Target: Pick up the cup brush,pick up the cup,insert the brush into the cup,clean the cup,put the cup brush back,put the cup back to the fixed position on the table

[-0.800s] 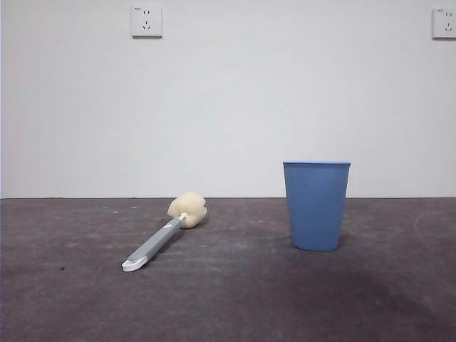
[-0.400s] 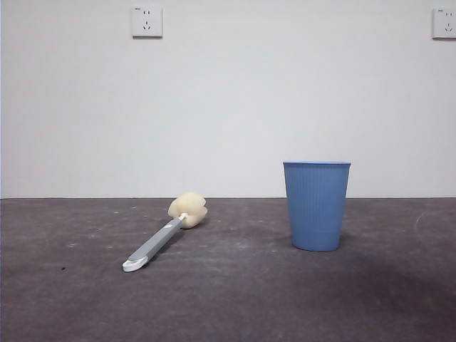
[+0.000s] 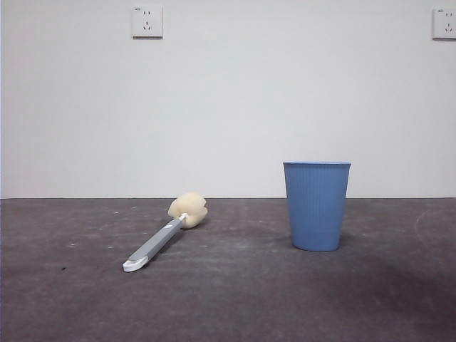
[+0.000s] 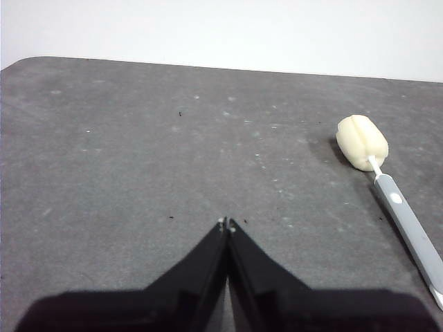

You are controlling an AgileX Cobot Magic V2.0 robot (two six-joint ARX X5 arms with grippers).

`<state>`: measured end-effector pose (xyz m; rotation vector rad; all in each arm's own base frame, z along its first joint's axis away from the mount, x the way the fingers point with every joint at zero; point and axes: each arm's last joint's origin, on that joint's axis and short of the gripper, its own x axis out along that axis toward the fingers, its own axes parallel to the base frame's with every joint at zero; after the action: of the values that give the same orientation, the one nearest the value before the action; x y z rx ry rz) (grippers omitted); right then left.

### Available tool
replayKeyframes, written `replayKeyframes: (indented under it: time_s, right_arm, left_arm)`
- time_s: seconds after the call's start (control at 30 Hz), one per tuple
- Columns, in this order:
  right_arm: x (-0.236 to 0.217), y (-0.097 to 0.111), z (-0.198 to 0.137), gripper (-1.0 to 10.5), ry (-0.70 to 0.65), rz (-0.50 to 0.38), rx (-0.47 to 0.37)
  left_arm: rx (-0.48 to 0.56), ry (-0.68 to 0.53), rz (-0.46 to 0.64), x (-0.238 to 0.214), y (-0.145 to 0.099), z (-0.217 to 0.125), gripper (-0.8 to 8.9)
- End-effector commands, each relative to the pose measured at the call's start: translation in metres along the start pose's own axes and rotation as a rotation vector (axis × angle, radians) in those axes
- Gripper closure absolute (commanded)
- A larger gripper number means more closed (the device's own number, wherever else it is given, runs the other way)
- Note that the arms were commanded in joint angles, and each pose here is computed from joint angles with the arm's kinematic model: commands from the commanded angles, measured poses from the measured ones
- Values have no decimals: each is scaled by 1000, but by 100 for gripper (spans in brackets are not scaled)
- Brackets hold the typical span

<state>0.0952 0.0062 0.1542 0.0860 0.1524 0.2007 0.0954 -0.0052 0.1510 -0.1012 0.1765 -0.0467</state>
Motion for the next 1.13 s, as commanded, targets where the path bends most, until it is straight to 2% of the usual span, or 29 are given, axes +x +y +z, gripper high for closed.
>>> replayKeyframes:
  time_s: [0.03,1.13]
  right_arm:
    - [1,0,-5,946,19,3,19]
    - [1,0,-5,946,20,3,24]
  left_arm:
    - [-3,8,4,1,1,-4,817]
    - [-3,8,4,1,1,-4,817]
